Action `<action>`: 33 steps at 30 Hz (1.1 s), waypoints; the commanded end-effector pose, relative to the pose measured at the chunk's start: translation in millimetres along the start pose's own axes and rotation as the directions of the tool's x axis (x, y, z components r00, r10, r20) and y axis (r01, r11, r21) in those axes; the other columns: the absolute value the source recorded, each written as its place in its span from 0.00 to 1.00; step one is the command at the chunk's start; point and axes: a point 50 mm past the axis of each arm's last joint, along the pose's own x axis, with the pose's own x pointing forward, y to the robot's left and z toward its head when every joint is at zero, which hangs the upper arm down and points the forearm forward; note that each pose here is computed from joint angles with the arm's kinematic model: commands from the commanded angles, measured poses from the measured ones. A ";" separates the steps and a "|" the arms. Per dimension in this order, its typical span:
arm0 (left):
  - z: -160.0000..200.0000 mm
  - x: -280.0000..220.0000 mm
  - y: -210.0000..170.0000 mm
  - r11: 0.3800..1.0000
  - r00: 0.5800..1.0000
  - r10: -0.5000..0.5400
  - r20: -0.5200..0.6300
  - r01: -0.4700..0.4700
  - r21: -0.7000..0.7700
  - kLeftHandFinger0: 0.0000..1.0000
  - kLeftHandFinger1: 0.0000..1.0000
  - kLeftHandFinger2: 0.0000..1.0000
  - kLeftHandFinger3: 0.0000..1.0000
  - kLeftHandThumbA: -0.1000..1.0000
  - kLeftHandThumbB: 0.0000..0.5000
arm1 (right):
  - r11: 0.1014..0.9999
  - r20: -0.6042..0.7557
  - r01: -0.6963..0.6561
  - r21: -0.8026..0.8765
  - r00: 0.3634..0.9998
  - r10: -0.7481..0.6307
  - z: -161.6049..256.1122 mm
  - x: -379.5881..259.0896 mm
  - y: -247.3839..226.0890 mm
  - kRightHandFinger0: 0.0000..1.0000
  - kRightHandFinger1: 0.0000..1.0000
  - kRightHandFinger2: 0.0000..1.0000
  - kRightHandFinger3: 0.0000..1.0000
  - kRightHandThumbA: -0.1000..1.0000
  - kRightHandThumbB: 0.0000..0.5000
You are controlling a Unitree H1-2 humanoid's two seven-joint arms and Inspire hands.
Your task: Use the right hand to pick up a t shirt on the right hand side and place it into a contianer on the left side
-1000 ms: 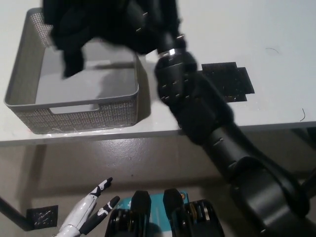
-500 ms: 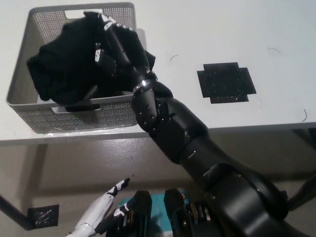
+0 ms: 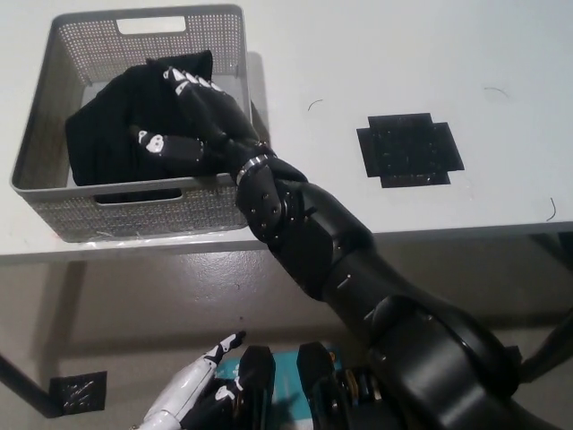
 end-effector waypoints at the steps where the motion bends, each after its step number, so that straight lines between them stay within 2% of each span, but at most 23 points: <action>1: 4.9 1.6 1.2 1.000 1.000 0.002 0.025 -0.003 0.015 1.00 1.00 1.00 1.00 1.00 0.62 | 1.000 -0.002 -0.027 0.005 1.000 0.027 16.9 11.5 -16.1 1.00 1.00 1.00 1.00 0.67 1.00; 4: 3.8 1.8 2.6 1.000 1.000 0.009 0.022 -0.010 0.020 1.00 1.00 1.00 1.00 1.00 0.62 | 1.000 -0.002 -0.027 -0.007 1.000 0.027 19.6 12.6 -18.4 1.00 1.00 1.00 1.00 0.70 1.00; 5: 3.5 1.1 4.5 1.000 1.000 0.012 0.019 -0.012 0.020 1.00 1.00 1.00 1.00 1.00 0.59 | 0.999 0.005 -0.014 -0.039 1.000 0.014 20.9 13.0 -21.4 1.00 1.00 1.00 1.00 0.74 1.00; 10: 1.3 -3.0 8.6 1.000 0.999 0.030 0.022 -0.030 -0.003 1.00 1.00 1.00 1.00 1.00 0.61 | 0.991 0.062 0.057 -0.119 0.997 -0.050 23.5 11.9 -49.1 1.00 1.00 1.00 1.00 0.77 1.00; 13: -0.5 -3.0 12.5 0.999 0.999 0.035 0.014 -0.035 0.000 1.00 1.00 1.00 1.00 1.00 0.62 | 0.980 0.131 0.148 -0.136 0.983 -0.131 29.3 2.7 -90.0 1.00 1.00 1.00 1.00 0.86 1.00; 15: -0.5 -3.2 14.8 0.999 0.999 0.041 0.011 -0.041 0.001 1.00 1.00 1.00 1.00 1.00 0.60 | 0.969 0.181 0.203 -0.142 0.968 -0.177 35.3 -5.0 -110.6 1.00 1.00 1.00 1.00 0.84 1.00; 16: -2.4 -4.8 17.7 0.999 0.999 0.048 0.006 -0.048 0.008 1.00 1.00 1.00 1.00 1.00 0.63 | 0.960 0.226 0.253 -0.121 0.949 -0.221 39.3 -18.6 -129.4 1.00 1.00 1.00 1.00 0.87 0.98; 19: -4.9 -4.7 24.3 0.998 0.998 0.063 0.001 -0.063 0.021 1.00 1.00 1.00 1.00 1.00 0.61 | 0.935 0.314 0.335 -0.114 0.905 -0.286 39.5 -52.9 -152.9 1.00 1.00 1.00 1.00 0.89 0.95; 20: -5.5 -5.4 26.9 0.997 0.998 0.068 -0.004 -0.068 0.022 1.00 1.00 1.00 1.00 1.00 0.56 | 0.930 0.328 0.350 -0.113 0.897 -0.298 39.4 -63.6 -154.7 1.00 1.00 1.00 1.00 0.89 0.93; 23: -8.4 -7.2 31.8 0.996 0.996 0.084 -0.005 -0.084 0.021 1.00 1.00 1.00 1.00 1.00 0.57 | 0.925 0.352 0.370 -0.090 0.880 -0.318 33.4 -92.2 -153.1 1.00 1.00 1.00 1.00 0.89 0.89; 25: -10.9 -9.6 34.5 0.995 0.995 0.096 -0.005 -0.096 0.018 1.00 1.00 1.00 1.00 1.00 0.55 | 0.919 0.365 0.382 -0.100 0.873 -0.323 12.7 -141.6 -140.9 1.00 1.00 1.00 1.00 0.87 0.85; 26: -12.1 -11.3 38.0 0.995 0.995 0.095 -0.016 -0.095 0.020 1.00 1.00 1.00 1.00 1.00 0.56 | 0.916 0.369 0.388 -0.102 0.870 -0.328 6.5 -157.8 -135.1 1.00 1.00 1.00 1.00 0.87 0.86; 29: -15.2 -17.2 38.8 0.995 0.995 0.096 -0.034 -0.095 0.028 1.00 1.00 1.00 1.00 1.00 0.54 | 0.905 0.378 0.410 -0.111 0.860 -0.344 -8.1 -193.5 -121.7 1.00 1.00 1.00 1.00 0.84 0.81; 31: -17.2 -19.1 38.1 0.994 0.993 0.108 -0.043 -0.107 0.013 1.00 1.00 1.00 1.00 1.00 0.56 | 0.902 0.384 0.423 -0.090 0.850 -0.360 -25.6 -226.7 -112.6 1.00 1.00 1.00 1.00 0.78 0.77; 33: -20.8 -23.8 35.9 0.993 0.992 0.117 -0.053 -0.116 0.009 0.99 1.00 1.00 1.00 1.00 0.58 | 0.897 0.350 0.432 -0.098 0.858 -0.375 -46.4 -267.4 -102.9 1.00 1.00 1.00 1.00 0.77 0.67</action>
